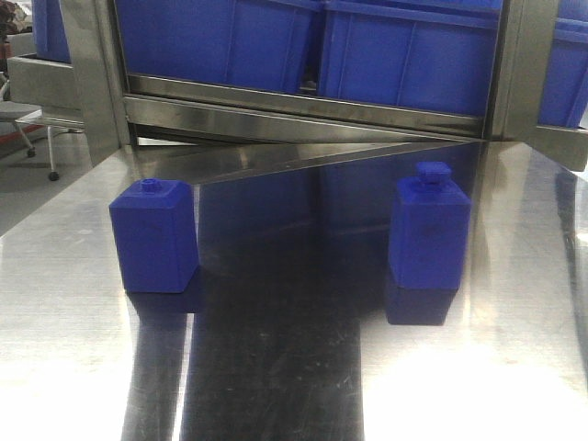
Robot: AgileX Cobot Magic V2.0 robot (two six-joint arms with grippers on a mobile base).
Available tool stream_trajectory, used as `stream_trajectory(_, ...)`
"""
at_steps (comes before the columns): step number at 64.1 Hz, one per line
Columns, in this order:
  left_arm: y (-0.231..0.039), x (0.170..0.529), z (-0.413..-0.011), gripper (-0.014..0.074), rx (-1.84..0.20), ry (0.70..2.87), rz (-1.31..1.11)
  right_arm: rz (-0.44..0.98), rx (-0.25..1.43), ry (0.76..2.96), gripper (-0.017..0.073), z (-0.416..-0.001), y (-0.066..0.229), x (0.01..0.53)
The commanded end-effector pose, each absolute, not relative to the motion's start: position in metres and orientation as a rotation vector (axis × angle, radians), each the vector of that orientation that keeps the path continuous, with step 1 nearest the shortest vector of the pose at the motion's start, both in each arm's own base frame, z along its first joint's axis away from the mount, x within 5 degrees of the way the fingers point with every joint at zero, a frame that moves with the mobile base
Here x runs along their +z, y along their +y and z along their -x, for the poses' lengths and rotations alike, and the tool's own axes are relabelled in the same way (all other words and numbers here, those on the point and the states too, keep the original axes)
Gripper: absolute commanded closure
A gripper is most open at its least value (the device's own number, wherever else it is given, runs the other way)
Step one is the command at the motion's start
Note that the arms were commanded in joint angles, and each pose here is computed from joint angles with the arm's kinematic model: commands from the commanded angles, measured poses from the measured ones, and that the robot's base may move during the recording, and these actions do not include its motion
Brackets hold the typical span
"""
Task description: Pick and sort blue part to right shelf
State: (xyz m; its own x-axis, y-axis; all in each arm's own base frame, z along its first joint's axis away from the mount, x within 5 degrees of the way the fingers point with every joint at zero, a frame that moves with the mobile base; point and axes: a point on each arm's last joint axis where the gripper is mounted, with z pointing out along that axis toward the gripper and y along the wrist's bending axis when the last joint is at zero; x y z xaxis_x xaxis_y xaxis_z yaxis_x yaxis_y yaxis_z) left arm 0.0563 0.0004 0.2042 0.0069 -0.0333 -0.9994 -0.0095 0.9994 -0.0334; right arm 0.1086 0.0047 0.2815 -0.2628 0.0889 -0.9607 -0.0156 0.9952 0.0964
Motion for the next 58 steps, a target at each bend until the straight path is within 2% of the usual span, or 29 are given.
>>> stream_trajectory(1, 0.001, 0.206, -0.055, 0.0458, -0.022, 1.472, 0.041, -0.026, 0.132, 1.795, 0.0481, -0.125, 0.010, 0.301)
stream_trajectory(8, 0.001, 0.206, -0.055, 0.0458, -0.022, 1.472, 0.041, 0.044, 0.180, 1.866, 0.0463, -0.142, 0.022, 0.300)
stream_trajectory(13, 0.001, 0.206, -0.055, 0.0459, -0.022, 1.472, 0.041, 0.100, 0.212, 1.929, 0.0384, -0.153, 0.033, 0.298)
stream_trajectory(20, 0.001, 0.206, -0.055, 0.0458, -0.022, 1.472, 0.041, 0.097, 0.263, 2.050, 0.0196, -0.170, 0.046, 0.294)
stream_trajectory(24, 0.001, 0.206, -0.055, 0.0459, -0.022, 1.472, 0.041, 0.062, 0.291, 2.137, 0.0054, -0.180, 0.053, 0.294)
stream_trajectory(30, 0.001, 0.206, -0.055, 0.0458, -0.022, 1.472, 0.041, 0.004, 0.322, 2.255, -0.0077, -0.194, 0.064, 0.296)
stream_trajectory(46, 0.001, 0.206, -0.055, 0.0458, -0.022, 1.472, 0.041, -0.058, 0.310, 2.539, -0.0062, -0.227, 0.102, 0.309)
stream_trajectory(58, 0.001, 0.206, -0.055, 0.0458, -0.022, 1.472, 0.041, 0.009, 0.251, 2.691, -0.0062, -0.251, 0.138, 0.317)
